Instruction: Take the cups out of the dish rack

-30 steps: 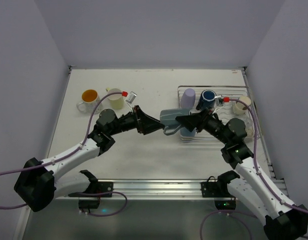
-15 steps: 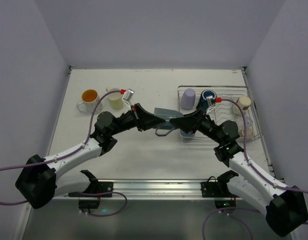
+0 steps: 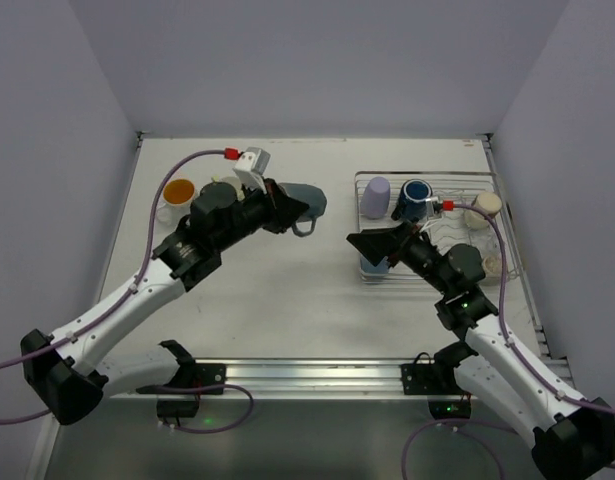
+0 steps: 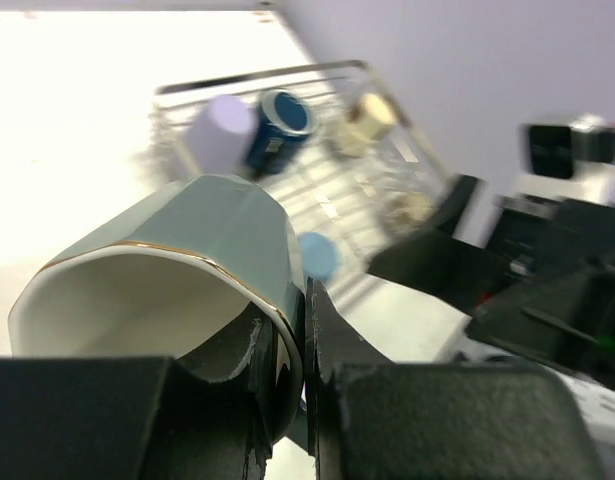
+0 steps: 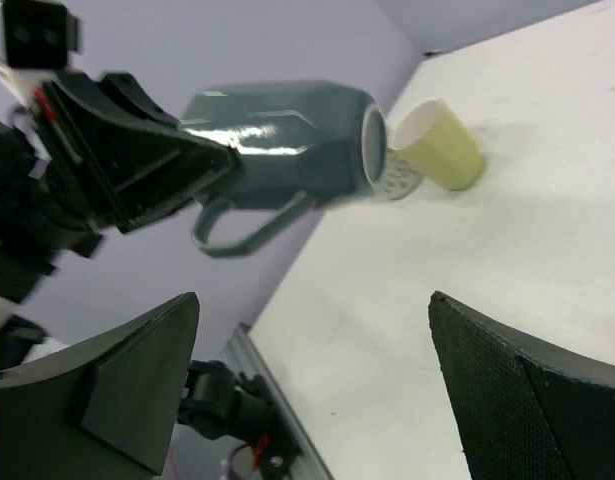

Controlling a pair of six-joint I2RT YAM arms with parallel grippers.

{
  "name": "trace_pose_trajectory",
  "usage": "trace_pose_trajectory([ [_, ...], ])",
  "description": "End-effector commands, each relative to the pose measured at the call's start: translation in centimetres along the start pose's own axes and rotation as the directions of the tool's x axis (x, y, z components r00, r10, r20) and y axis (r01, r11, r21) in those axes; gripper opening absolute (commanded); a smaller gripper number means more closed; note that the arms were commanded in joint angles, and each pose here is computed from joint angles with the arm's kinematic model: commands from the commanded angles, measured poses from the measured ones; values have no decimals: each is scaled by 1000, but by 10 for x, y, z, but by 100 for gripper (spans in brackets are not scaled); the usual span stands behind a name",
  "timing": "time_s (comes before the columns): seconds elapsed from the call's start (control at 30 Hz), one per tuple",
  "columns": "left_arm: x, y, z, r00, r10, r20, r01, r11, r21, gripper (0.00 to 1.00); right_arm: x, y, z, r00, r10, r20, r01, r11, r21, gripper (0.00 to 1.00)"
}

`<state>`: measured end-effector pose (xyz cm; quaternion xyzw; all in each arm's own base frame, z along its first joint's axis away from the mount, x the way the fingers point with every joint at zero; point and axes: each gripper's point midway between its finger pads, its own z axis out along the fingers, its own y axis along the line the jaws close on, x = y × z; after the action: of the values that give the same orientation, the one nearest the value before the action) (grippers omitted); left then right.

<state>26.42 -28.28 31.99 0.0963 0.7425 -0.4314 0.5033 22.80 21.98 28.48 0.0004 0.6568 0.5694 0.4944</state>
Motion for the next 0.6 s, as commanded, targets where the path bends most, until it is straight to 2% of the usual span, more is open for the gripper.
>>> trace_pose_trajectory([
  [0.0, -1, 60, 12, 973, 188, -134, -220, 931, -292, 0, -9, -27, -4, 994, -105, 1, 103, 980, 169, 99],
  [0.03, -16, 61, 17, 963, 230, -139, -263, 912, -315, 0, -18, -27, -6, 991, -128, 25, 121, 972, 199, 99],
  [0.07, 2, 90, 27, 944, 225, -243, -308, 865, -396, 0, -19, -31, -9, 990, -139, 22, 130, 965, 227, 99],
  [0.13, -13, 100, 40, 925, 259, -277, -361, 826, -434, 0, -18, -41, -16, 986, -165, 0, 158, 943, 291, 99],
  [0.17, 5, 123, 51, 905, 231, -357, -384, 803, -455, 0, -25, -40, -19, 983, -182, 17, 168, 935, 313, 99],
  [0.23, -6, 132, 65, 899, 236, -370, -399, 791, -464, 0, -23, -44, -24, 979, -203, -8, 194, 922, 337, 99],
  [0.27, 2, 154, 72, 888, 207, -410, -405, 774, -487, 0, -28, -40, -25, 976, -217, 4, 203, 919, 338, 99],
  [0.33, -9, 166, 82, 889, 207, -408, -407, 765, -499, 0, -24, -46, -31, 974, -223, -24, 216, 904, 370, 99],
  [0.47, 6, 220, 97, 858, 138, -495, -429, 723, -542, 0, -22, -54, -39, 970, -240, -44, 237, 882, 407, 99],
  [0.57, 19, 242, 105, 827, 120, -549, -460, 706, -538, 0, -20, -57, -42, 968, -247, -49, 245, 875, 418, 99],
])
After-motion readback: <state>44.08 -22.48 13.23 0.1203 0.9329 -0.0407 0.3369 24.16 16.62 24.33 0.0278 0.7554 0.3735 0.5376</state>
